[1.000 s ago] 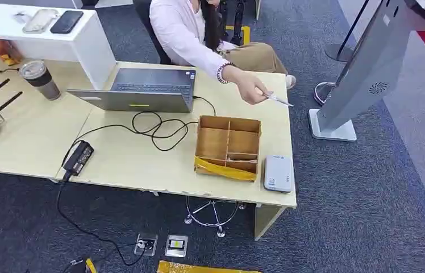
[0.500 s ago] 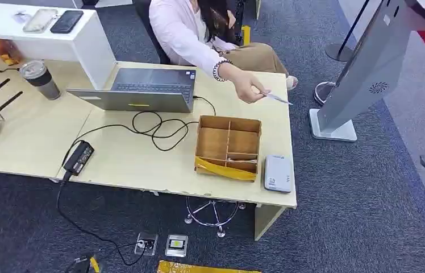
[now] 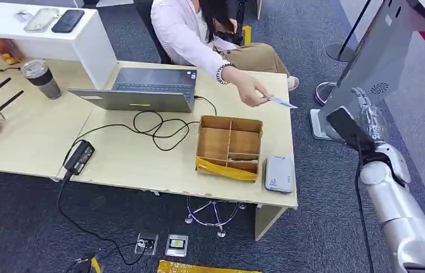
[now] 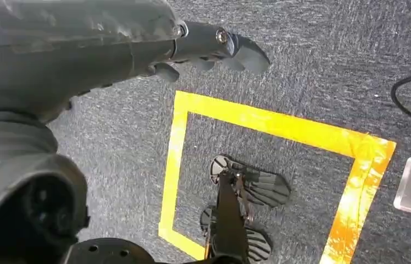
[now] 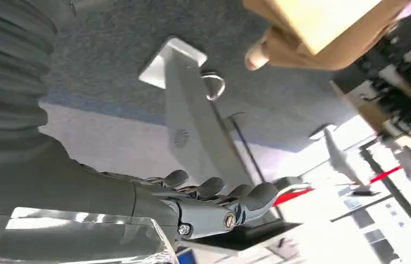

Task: Pass the card to the sensor for recognition and then transmit it.

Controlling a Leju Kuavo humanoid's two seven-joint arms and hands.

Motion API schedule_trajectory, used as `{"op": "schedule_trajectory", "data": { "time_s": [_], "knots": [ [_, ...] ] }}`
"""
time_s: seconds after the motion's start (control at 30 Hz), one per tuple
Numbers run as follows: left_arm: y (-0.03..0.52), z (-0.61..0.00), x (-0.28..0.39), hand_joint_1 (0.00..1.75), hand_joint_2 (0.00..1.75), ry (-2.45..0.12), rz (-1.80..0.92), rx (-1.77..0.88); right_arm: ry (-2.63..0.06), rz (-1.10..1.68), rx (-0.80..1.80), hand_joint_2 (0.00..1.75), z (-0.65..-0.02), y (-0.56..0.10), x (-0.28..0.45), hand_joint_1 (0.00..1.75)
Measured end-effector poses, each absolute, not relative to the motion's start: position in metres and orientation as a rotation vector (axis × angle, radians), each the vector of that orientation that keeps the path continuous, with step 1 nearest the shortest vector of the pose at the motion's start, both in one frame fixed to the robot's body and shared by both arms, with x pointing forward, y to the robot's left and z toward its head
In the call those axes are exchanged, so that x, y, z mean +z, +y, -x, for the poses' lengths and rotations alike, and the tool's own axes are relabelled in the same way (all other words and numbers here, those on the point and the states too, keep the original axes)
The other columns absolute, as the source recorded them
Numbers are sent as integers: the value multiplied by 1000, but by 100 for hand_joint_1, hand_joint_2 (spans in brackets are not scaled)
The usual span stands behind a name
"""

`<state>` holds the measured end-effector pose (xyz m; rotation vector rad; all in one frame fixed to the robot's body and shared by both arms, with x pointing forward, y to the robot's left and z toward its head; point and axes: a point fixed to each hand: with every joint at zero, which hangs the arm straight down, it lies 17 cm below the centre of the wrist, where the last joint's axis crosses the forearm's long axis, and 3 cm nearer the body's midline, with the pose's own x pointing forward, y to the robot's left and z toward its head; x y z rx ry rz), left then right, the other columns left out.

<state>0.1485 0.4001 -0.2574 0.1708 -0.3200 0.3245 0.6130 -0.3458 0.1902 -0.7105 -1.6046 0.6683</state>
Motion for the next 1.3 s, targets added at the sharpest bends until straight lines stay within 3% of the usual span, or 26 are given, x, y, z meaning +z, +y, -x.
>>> {"op": "schedule_trajectory", "data": {
  "time_s": [0.3, 0.83, 0.87, 0.9, 1.3],
  "knots": [
    [400, -147, -258, 0, 0, -317, -172, 314, -1689, 603, 768, 175, -615, -271, 198, 0],
    [402, -146, -258, 0, 0, -315, -185, 299, -1724, 519, 828, 175, -610, -216, 208, 0],
    [402, -146, -258, 0, 0, -315, -185, 299, -1727, 519, 829, 175, -610, -215, 209, 126],
    [402, -146, -258, 0, 0, -315, -185, 299, -1730, 518, 829, 175, -610, -214, 210, 175],
    [402, -146, -258, 0, 0, -315, -185, 298, -1739, 484, 853, 175, -607, -202, 209, 175]
  ]
}}
